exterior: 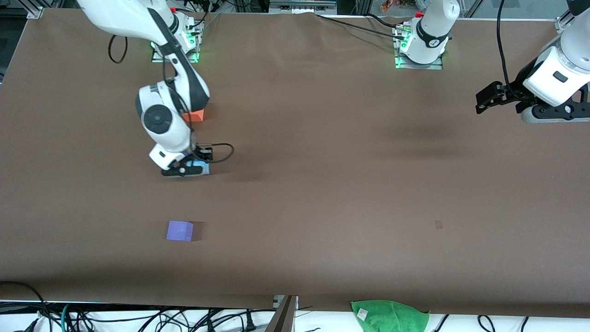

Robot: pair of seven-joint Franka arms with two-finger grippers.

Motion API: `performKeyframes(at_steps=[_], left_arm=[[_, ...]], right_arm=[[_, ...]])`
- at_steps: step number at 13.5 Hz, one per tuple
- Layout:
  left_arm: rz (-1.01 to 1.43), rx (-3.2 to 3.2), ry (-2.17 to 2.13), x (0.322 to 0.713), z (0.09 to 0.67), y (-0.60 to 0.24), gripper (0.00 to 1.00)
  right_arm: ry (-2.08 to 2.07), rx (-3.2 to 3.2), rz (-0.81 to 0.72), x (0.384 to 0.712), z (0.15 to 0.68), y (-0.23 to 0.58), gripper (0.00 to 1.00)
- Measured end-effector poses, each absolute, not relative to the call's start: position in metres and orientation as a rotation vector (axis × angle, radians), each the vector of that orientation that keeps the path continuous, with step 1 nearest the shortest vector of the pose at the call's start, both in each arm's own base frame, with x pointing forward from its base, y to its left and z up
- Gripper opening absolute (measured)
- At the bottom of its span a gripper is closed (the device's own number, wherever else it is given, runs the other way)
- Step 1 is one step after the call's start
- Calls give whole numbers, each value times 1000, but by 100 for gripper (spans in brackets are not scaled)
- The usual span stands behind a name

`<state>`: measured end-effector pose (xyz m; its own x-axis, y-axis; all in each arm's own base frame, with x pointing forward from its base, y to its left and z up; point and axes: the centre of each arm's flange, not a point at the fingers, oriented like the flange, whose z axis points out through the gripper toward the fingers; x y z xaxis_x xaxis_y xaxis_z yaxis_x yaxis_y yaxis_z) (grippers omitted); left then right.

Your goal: Place blue block between orange and purple blocks

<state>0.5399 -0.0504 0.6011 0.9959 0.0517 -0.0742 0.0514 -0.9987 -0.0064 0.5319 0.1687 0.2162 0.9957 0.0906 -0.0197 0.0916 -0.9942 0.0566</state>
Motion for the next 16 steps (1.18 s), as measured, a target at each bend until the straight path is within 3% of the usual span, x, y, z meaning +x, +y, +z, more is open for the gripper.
performKeyframes(at_steps=[5,7,9,10,13,16], left_arm=[[116,-3134,-81,540,601,-50,100],[116,-3134,-81,540,601,-50,100],[117,-3134,-81,540,601,-50,100],[117,-3134,-81,540,601,-50,100],[118,-3134,-81,540,601,-50,100],[118,-3134,-81,540,601,-50,100]], right_arm=[[130,3095,10,521,195,153,60],[127,3101,39,523,193,152,75],[124,3105,64,530,196,152,97],[122,3105,74,535,204,154,100],[119,3099,75,552,268,160,100],[118,3098,112,544,361,161,100]])
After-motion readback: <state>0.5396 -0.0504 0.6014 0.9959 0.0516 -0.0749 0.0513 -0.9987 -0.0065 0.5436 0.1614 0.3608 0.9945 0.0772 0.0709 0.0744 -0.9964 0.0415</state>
